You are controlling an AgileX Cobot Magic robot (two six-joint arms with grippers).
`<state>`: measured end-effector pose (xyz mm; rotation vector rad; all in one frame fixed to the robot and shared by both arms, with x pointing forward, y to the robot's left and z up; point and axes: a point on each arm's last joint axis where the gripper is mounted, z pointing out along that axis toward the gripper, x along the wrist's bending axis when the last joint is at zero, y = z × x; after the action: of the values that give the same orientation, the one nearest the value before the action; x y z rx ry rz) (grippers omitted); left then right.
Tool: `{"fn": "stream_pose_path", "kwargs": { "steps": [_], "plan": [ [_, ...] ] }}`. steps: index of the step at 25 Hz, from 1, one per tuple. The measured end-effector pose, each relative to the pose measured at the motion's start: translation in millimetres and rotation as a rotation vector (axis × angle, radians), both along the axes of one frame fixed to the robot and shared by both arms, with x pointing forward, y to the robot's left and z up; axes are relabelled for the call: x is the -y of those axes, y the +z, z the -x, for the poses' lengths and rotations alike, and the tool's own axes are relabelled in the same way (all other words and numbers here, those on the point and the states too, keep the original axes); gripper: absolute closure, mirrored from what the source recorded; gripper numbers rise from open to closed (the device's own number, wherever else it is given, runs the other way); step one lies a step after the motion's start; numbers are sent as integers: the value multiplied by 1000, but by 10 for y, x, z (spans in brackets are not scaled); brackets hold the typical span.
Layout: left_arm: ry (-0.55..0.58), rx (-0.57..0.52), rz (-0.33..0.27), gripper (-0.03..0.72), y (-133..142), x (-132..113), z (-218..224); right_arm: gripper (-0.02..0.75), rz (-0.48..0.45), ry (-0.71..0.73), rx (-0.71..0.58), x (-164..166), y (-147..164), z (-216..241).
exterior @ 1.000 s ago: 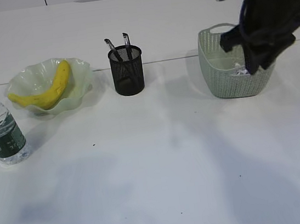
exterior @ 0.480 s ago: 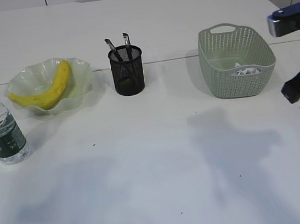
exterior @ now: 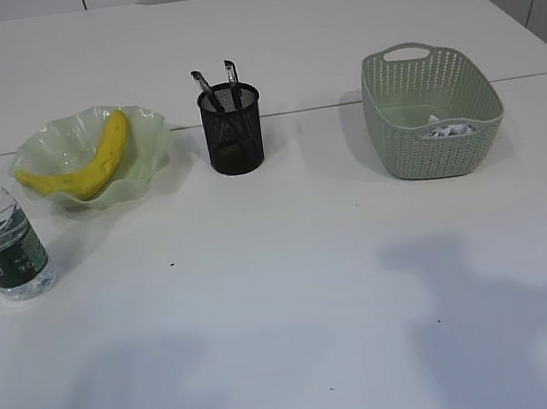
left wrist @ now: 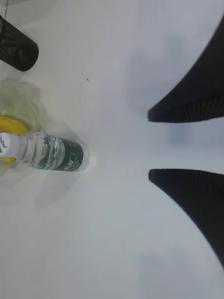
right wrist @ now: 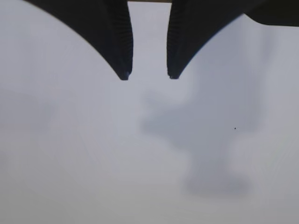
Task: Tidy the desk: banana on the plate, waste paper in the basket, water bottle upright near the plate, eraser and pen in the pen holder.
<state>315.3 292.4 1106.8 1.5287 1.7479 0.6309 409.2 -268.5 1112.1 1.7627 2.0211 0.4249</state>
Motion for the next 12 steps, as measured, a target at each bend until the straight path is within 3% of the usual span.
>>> {"fn": "stream_pose_path", "kwargs": {
  "steps": [12],
  "plan": [
    [28, 208, -2, 447, -2, -98, 862, 547, -111, -42, 346, 355, 456, 1247]
  ]
}}
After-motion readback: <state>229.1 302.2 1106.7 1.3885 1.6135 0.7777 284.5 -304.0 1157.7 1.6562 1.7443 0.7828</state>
